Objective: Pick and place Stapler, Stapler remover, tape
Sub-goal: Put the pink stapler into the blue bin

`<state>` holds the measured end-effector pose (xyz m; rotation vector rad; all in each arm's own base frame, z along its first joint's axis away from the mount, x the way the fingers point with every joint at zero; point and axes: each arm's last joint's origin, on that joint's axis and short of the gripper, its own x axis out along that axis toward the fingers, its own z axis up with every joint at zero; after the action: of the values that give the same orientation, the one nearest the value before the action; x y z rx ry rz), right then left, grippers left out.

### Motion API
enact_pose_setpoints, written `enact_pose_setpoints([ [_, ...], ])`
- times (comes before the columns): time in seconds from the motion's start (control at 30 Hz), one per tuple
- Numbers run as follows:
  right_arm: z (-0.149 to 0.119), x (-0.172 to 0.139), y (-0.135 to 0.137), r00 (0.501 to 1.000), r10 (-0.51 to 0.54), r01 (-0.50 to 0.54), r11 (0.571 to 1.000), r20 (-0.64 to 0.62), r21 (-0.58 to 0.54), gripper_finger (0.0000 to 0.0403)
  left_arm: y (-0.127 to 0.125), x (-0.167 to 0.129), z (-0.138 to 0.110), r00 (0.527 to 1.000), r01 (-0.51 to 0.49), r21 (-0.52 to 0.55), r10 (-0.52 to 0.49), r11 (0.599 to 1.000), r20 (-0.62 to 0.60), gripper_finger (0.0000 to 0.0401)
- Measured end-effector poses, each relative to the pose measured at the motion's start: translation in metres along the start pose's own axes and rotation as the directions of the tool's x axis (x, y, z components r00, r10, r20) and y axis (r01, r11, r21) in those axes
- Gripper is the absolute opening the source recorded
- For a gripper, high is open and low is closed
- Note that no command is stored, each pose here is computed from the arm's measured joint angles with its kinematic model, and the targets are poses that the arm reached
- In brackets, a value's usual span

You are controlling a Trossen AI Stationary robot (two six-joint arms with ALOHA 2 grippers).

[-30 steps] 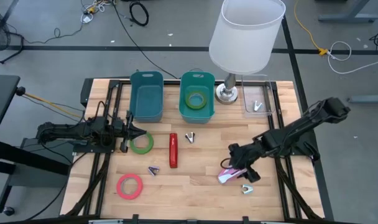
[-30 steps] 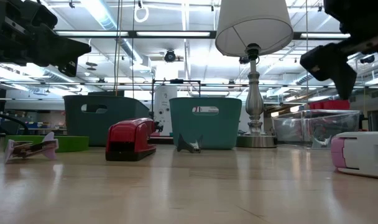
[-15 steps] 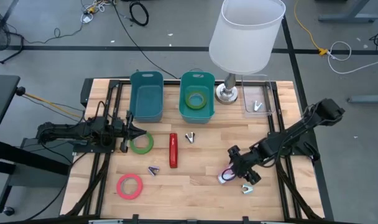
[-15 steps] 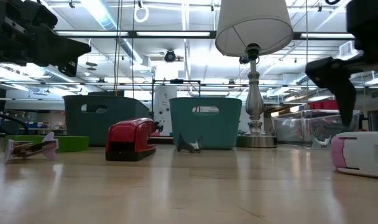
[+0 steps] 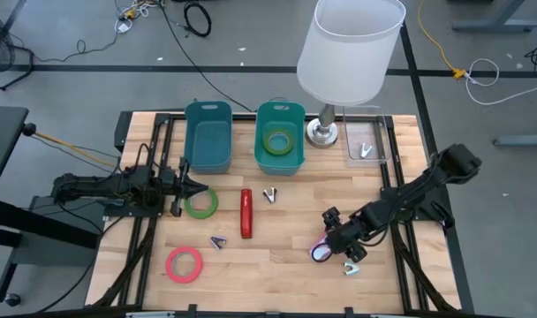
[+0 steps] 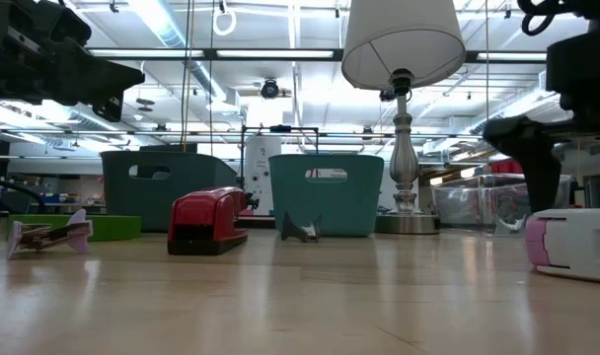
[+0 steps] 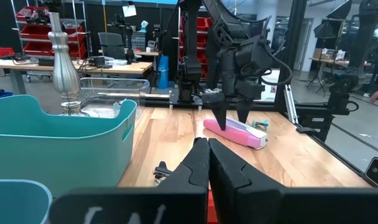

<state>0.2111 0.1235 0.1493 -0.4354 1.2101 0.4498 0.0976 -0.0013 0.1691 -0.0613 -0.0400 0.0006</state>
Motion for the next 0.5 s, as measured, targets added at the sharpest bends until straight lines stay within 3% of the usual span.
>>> enact_pose_setpoints([
  [0.5, -0.001, 0.012, 0.0, 0.998, -0.026, 0.028, 0.999, -0.051, 0.029, 0.0354, 0.0, 0.0, 0.0, 1.0, 0.0, 0.0, 0.0, 1.0, 0.0, 0.0003],
])
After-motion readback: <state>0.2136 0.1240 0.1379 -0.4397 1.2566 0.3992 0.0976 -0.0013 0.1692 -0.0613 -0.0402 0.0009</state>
